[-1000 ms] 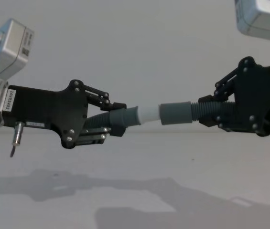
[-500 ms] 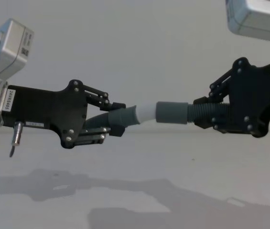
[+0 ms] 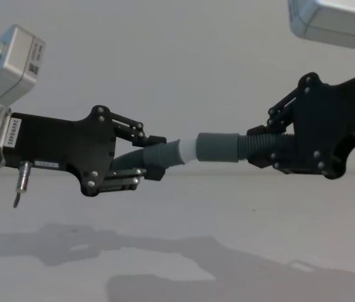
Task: Use both hands to pick up one end of the pipe from the table, align the ends, and insert them.
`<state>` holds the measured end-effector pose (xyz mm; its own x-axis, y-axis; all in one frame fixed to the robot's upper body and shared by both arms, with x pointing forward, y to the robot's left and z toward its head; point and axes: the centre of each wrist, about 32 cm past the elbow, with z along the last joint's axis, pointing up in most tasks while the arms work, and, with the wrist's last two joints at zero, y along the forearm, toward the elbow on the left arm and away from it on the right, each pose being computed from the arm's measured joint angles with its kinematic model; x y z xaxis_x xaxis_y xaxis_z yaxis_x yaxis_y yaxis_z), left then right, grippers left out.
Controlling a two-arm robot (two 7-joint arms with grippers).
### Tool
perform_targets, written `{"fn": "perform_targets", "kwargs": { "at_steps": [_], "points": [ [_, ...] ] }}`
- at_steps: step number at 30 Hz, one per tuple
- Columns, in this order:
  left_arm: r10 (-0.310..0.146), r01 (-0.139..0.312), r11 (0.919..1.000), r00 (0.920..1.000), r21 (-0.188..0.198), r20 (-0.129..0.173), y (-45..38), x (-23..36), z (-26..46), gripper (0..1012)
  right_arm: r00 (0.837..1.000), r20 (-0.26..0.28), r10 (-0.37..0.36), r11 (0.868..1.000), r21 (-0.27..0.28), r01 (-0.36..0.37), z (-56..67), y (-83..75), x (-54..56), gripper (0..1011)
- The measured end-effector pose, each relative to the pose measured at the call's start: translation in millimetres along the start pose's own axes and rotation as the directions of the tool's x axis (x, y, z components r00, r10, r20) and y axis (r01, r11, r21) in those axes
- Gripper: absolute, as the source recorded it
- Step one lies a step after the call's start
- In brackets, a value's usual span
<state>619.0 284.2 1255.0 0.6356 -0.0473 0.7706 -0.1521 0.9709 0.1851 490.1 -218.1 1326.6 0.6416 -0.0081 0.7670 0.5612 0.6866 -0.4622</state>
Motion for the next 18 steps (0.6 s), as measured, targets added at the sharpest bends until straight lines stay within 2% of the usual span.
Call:
{"fn": "perform_targets", "kwargs": {
  "at_steps": [18],
  "points": [
    [0.000, 0.000, 1.0000, 1.0000, 0.000, 0.000, 0.3, 0.1, 0.0, 336, 1.000, -0.012, 0.019, 1.000, -0.015, -0.019, 8.6, 2.7, 2.1, 233]
  ]
}}
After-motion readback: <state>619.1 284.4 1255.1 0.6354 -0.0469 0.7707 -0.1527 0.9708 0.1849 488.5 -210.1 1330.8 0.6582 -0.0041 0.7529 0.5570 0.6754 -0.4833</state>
